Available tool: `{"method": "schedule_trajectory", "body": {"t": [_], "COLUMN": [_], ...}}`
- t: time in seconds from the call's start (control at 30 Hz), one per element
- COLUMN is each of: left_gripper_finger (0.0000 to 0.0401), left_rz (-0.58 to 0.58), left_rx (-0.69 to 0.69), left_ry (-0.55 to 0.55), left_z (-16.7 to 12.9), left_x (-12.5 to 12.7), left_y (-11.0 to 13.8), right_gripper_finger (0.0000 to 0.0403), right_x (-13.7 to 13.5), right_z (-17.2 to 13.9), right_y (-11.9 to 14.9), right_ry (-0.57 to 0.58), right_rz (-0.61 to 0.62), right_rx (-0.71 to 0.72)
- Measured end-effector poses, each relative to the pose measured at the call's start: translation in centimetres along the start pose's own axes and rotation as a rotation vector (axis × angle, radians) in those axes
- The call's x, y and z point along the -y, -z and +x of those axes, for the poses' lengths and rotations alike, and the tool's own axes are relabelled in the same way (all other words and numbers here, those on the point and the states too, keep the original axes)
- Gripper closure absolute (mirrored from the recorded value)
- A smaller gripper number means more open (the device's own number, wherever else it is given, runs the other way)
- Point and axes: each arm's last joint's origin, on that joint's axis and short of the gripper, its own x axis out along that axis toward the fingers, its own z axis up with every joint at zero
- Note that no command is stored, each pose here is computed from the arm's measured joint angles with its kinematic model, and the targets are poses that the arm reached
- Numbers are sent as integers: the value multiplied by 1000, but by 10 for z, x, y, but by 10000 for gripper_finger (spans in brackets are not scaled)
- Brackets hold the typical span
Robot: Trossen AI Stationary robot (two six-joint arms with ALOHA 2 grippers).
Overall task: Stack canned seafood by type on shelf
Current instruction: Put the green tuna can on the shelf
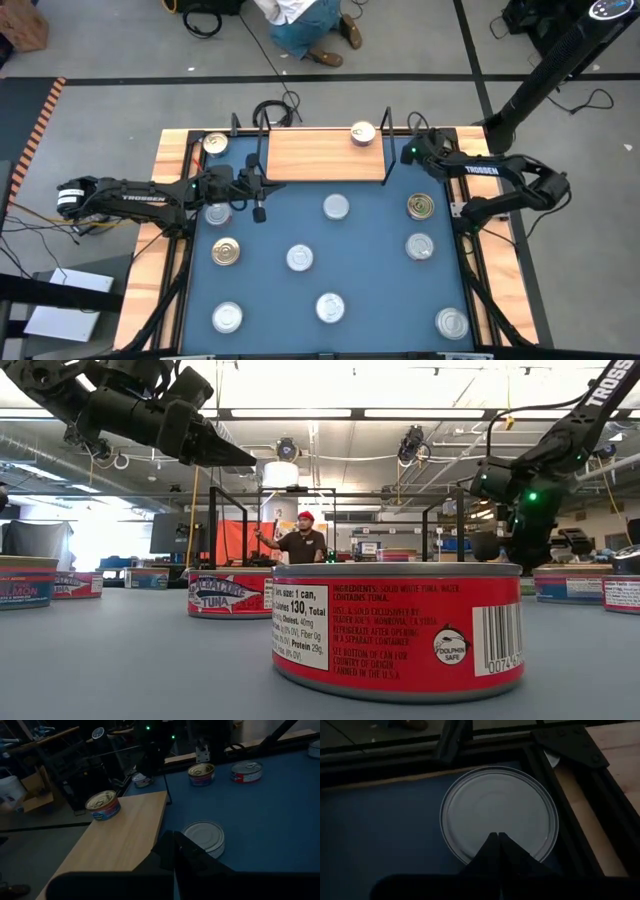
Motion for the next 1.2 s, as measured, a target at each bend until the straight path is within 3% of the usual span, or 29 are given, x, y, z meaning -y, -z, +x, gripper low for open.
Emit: {"method": "schedule_trajectory", "body": {"t": [0.27, 0.47, 0.83, 1.2], "left_gripper_finger": [400, 400, 400, 400], "left_rz": [0, -1, -1, -31], "left_rx": [-1, -2, -10, -31], "left_ry": [-4, -7, -5, -1], "left_z": [0, 0, 0, 0], "left_x": [0, 0, 0, 1], "left_y": [0, 0, 1, 3], "right_gripper_finger": [403, 402, 402, 402], "right_x": [13, 23, 21, 16], "right_z": [-11, -25, -52, -83], "right_y": [4, 7, 25, 47], "right_ry": [18, -31, -167, -401], "right_rz": [-54, -73, -238, -348], "right_rx": [-110, -217, -357, -506]}}
